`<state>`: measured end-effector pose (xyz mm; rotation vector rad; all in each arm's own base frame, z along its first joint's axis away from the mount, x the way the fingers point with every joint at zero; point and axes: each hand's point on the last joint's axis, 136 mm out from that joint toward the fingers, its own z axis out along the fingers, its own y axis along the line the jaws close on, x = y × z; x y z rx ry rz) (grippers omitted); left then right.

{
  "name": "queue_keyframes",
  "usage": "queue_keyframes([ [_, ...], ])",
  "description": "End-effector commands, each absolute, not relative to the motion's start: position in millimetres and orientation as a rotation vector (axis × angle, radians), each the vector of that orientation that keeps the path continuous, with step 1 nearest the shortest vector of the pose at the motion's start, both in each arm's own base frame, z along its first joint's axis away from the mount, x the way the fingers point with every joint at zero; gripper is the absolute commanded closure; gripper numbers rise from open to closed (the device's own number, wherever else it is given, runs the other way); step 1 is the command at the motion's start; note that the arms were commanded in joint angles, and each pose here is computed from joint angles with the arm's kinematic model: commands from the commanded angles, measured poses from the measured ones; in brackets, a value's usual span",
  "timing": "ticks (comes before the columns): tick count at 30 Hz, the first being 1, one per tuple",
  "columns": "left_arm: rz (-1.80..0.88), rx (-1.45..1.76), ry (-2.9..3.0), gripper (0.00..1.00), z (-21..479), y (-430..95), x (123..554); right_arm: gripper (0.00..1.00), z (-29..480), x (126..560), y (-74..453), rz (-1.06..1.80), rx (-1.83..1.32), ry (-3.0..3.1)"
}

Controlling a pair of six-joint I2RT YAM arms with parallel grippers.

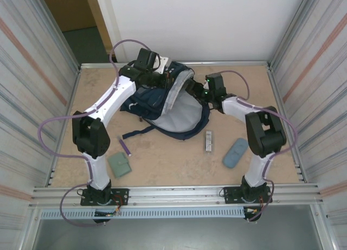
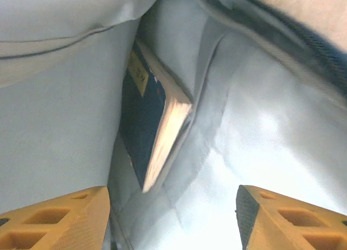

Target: Pack the student bag

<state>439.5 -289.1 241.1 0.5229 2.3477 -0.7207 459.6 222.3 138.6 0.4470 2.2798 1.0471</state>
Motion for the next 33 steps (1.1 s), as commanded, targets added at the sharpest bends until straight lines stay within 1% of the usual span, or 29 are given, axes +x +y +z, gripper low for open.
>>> queue_keyframes([
  [1,-0.695,0.629,2.235,1.0,263,-299,433,0.36,166,441,200,0.997,0.351,2.231],
  [3,-0.691,0.681,2.254,1.0,249,-308,425,0.36,174,427,184,0.956,0.32,2.226],
  [4,-0.69,0.703,2.269,0.94,242,-313,421,0.36,179,419,175,0.919,0.307,2.224],
  [6,-0.673,0.698,2.315,0.73,226,-315,414,0.35,186,404,158,0.82,0.268,2.228],
  [7,-0.674,0.683,2.338,0.66,218,-314,411,0.34,190,395,150,0.762,0.235,2.235],
  [9,-0.682,0.64,2.386,0.61,206,-310,404,0.33,198,382,140,0.675,0.176,2.245],
  [12,-0.627,0.493,2.48,0.57,192,-287,394,0.33,211,360,139,0.629,0.075,2.252],
  [15,-0.562,0.329,2.517,0.52,188,-250,386,0.32,213,340,156,0.596,-0.08,2.27],
  [17,-0.503,0.144,2.507,0.48,185,-212,393,0.31,209,330,174,0.581,-0.177,2.291],
  [19,-0.5,-0.101,2.521,0.47,172,-171,398,0.31,202,322,196,0.597,-0.249,2.317],
  [21,-0.552,-0.273,2.531,0.46,158,-148,398,0.31,194,317,215,0.616,-0.281,2.342],
  [23,-0.6,-0.34,2.52,0.46,144,-140,401,0.3,185,311,234,0.641,-0.33,2.354],
  [26,-0.662,-0.33,2.556,0.46,125,-146,406,0.3,168,300,261,0.623,-0.441,2.382],
  [29,-0.628,-0.378,2.611,0.45,104,-144,408,0.29,150,294,271,0.554,-0.49,2.446],
  [33,-0.575,-0.468,2.61,0.43,83,-136,407,0.28,130,281,280,0.545,-0.548,2.481],
])
